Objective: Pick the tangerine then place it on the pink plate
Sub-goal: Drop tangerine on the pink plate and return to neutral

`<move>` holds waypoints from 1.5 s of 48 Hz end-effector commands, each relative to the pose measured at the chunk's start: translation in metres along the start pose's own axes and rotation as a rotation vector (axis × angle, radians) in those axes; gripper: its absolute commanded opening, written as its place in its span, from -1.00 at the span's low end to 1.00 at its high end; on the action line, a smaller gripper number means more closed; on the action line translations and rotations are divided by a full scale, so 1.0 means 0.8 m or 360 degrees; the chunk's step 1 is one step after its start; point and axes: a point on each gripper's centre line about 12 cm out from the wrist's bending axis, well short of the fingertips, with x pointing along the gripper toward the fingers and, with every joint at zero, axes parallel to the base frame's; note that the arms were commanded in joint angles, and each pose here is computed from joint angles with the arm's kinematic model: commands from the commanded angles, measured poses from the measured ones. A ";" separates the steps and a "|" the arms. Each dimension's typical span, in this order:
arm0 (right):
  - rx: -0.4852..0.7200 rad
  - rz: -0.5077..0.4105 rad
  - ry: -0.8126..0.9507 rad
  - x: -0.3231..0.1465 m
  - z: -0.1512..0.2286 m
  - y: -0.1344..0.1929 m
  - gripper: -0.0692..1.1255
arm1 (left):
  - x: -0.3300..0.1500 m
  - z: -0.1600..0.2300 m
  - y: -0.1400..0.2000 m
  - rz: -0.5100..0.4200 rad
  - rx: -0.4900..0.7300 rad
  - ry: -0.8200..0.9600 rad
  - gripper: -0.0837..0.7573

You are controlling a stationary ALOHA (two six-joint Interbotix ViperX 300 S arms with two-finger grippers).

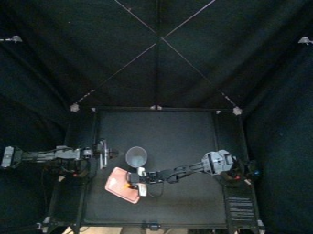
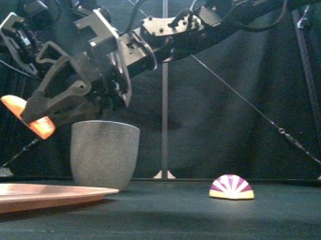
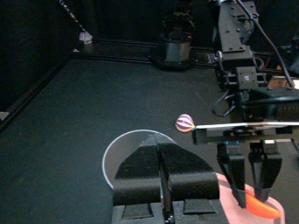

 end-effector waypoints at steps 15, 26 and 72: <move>0.0013 -0.0010 -0.0138 -0.002 0.034 -0.006 0.52 | 0.000 0.006 0.002 0.0014 -0.0008 -0.0027 -0.58; -0.0012 -0.0017 -0.0176 -0.021 0.047 -0.009 0.54 | 0.000 0.002 0.003 0.0017 -0.0011 -0.0015 -0.58; -0.0160 -0.0185 -0.0944 -0.293 0.005 -0.063 0.55 | 0.000 -0.003 0.003 0.0017 -0.0008 0.0000 -0.58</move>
